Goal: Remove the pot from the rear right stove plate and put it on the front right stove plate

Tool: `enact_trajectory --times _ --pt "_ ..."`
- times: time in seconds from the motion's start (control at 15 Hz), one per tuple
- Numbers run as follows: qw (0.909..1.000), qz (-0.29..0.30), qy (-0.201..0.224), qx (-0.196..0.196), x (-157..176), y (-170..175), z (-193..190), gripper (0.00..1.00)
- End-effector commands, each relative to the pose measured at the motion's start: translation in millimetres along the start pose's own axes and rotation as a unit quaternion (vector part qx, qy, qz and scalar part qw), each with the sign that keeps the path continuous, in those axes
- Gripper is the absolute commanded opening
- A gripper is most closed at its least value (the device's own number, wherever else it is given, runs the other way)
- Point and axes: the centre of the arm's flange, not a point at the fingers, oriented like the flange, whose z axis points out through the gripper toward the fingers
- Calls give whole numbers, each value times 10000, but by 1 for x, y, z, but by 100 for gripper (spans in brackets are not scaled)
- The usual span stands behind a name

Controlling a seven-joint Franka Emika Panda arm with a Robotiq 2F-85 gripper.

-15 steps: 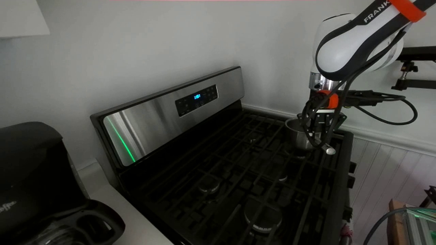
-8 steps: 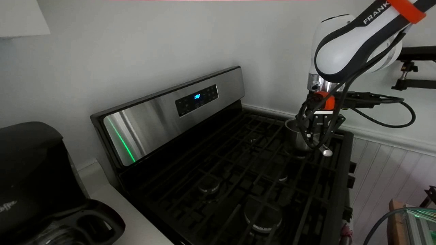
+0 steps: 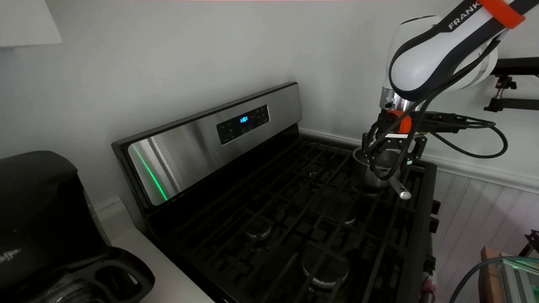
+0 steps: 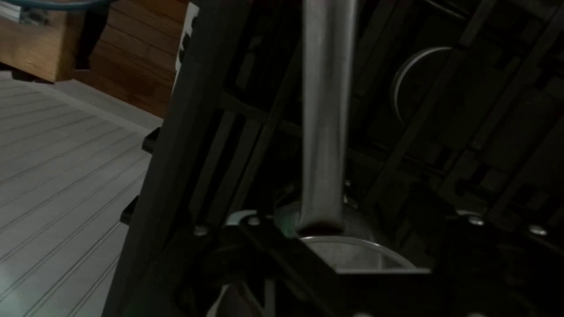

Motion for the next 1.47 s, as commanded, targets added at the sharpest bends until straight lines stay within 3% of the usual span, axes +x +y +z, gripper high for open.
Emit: enact_trajectory --times 0.0,0.4,0.67,1.0,1.07,1.13,1.4 --pt "9997 -42 155 180 7 1 -13 100" --pt "9923 -1056 648 28 20 7 -76 100" --pt "9730 -2160 781 -217 24 10 -119 100" --pt "9519 -2893 924 -421 21 8 -149 100" --pt "9500 -2932 977 -458 20 7 -151 100" --pt "9576 -2717 906 -299 23 4 -140 100" --pt "9571 -2735 904 -309 23 4 -140 100"
